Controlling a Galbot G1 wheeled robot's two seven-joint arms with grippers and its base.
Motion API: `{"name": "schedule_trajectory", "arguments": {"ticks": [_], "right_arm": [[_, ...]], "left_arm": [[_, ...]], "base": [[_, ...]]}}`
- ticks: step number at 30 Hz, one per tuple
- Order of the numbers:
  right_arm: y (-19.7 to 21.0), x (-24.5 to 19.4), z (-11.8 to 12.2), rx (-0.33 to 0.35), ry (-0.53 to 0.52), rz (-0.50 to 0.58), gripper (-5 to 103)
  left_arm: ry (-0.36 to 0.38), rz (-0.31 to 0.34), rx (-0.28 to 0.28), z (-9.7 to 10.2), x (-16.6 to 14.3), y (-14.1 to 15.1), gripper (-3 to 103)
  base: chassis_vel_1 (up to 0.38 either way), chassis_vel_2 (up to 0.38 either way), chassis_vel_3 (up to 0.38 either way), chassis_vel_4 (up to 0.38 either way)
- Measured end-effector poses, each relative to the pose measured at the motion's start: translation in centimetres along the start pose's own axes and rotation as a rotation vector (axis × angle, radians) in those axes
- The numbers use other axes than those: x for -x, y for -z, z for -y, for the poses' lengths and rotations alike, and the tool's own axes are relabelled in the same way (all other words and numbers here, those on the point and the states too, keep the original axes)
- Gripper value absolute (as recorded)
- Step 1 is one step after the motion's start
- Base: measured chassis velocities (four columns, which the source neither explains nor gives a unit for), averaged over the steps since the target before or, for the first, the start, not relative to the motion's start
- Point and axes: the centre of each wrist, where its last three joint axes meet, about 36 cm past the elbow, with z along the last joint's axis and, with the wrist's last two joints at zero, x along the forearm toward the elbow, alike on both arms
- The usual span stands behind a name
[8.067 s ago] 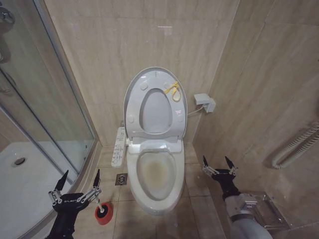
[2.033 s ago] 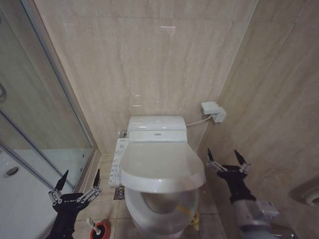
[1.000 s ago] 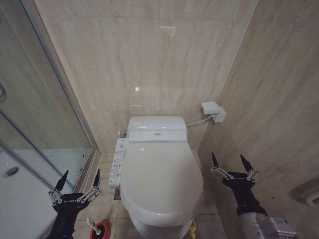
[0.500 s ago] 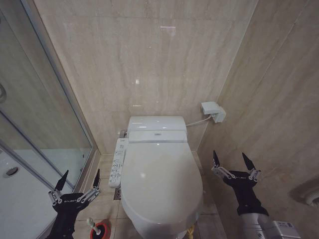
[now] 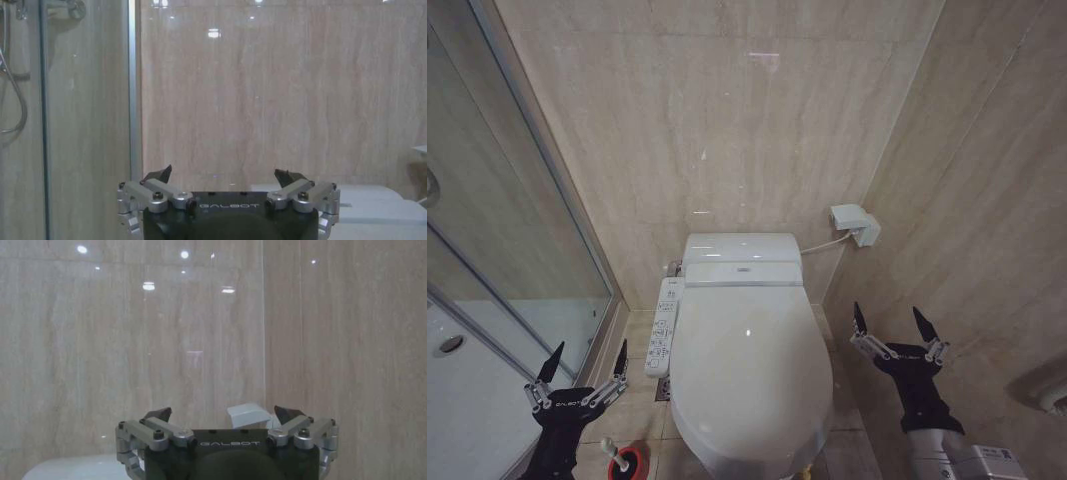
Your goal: Open the toilet lid, clean the toilet bowl with a toilet brush, close the toilet lid, and flush.
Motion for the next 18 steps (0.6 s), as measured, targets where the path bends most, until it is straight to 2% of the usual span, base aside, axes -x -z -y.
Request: {"name": "schedule_trajectory", "arguments": {"ticks": [18], "right_arm": [[-0.01,0.00,0.01,0.000,-0.001,0.000,100]], "left_arm": [[0.000,0.000,0.000,0.00,0.00,0.00,100]], "base": [[0.000,0.000,0.000,0.000]]}}
